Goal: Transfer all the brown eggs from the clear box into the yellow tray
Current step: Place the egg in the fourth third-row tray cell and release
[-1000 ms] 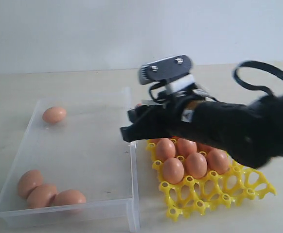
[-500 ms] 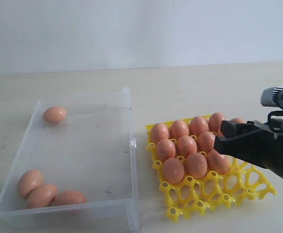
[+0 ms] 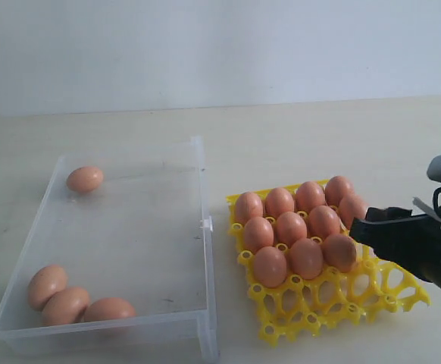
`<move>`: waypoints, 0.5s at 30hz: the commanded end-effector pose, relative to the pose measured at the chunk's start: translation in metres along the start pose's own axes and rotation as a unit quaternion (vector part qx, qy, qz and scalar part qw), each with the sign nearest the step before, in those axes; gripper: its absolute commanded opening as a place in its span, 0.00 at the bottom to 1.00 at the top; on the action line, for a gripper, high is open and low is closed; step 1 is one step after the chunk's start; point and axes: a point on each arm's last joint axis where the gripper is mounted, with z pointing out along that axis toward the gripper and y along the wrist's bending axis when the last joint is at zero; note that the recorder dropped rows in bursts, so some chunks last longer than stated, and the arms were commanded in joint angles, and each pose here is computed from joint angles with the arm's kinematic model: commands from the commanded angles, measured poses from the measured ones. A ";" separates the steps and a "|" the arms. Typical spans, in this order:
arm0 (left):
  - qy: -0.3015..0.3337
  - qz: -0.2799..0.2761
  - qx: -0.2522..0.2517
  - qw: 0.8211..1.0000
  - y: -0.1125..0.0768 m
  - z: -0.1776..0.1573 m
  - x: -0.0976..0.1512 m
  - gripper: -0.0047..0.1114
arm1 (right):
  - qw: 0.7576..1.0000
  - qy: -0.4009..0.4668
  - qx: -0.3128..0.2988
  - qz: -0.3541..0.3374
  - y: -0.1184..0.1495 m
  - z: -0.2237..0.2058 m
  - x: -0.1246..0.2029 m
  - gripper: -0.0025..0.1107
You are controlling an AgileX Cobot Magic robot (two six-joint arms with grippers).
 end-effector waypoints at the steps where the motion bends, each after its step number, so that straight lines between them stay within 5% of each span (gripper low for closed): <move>1: -0.002 0.002 -0.002 1.000 0.000 0.000 -0.002 0.04 | 1.000 0.004 0.014 0.003 -0.004 0.011 0.009 0.02; 15: -0.002 0.002 -0.002 1.000 0.000 0.000 -0.002 0.04 | 1.000 -0.018 0.005 -0.022 0.006 0.042 0.012 0.02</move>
